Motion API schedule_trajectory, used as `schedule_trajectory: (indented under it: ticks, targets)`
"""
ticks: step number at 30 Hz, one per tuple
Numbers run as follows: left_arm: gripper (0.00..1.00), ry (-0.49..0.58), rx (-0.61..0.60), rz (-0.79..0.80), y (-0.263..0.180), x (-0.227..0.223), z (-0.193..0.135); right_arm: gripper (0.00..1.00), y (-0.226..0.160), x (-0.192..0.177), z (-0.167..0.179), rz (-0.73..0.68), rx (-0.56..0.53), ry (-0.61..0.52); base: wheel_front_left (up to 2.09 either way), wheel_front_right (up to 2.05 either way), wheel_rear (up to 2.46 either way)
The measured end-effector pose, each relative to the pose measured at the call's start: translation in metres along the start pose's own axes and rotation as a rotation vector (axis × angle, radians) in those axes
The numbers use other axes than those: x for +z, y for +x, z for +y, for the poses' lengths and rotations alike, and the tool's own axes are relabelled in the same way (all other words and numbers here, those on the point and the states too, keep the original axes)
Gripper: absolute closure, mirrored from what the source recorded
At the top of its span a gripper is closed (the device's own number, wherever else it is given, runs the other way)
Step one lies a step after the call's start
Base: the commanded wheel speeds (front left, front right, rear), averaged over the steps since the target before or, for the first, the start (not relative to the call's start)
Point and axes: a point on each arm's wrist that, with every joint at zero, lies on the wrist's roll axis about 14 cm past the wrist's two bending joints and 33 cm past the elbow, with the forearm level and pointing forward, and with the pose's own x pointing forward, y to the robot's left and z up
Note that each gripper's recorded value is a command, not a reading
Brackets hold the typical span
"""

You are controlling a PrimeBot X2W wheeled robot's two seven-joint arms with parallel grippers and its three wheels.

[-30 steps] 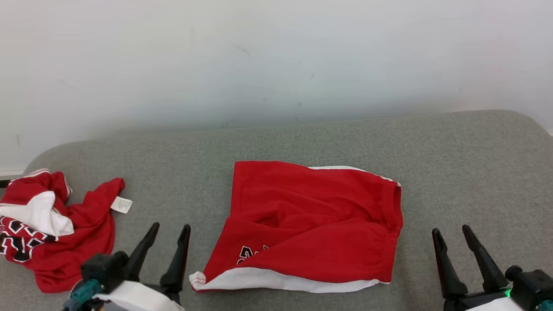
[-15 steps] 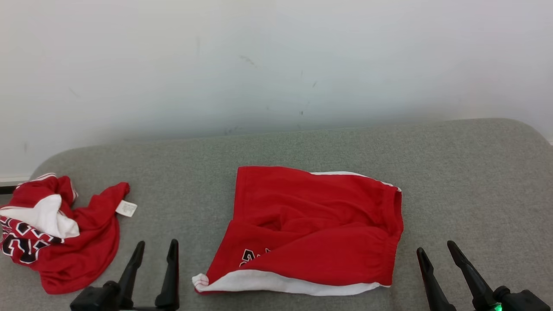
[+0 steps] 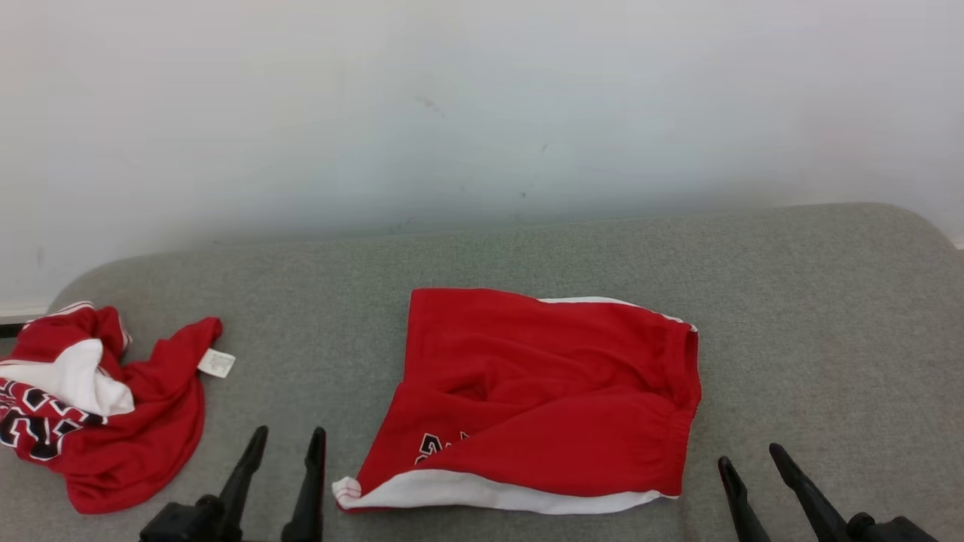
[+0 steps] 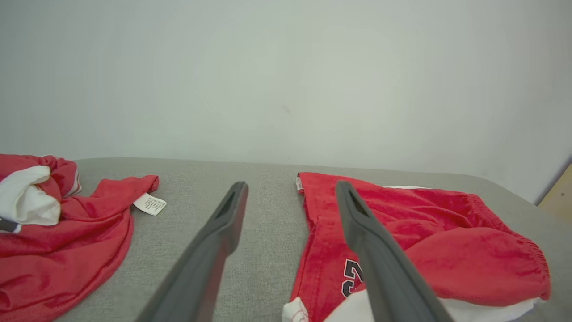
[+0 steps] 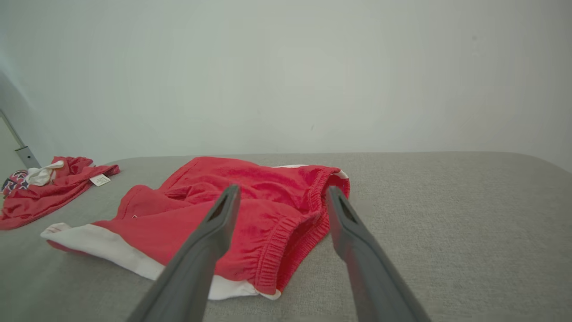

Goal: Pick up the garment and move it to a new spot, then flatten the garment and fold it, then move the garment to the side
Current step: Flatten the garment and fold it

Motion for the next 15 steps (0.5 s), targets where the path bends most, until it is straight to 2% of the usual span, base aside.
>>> schedule_trajectory:
  ticks: [6, 15]
  targets:
    - [0.00, 0.031, -0.063, 0.060, 0.001, -0.016, -0.008, 0.00, -0.003, -0.031, 0.000, 0.133, 0.031, 0.001, 0.00, 0.00, 0.00]
    - [0.00, 0.017, -0.106, 0.363, 0.007, -0.072, -0.007, 0.00, 0.010, -0.083, 0.014, 0.379, 0.118, 0.003, 0.00, 0.00, 0.00]
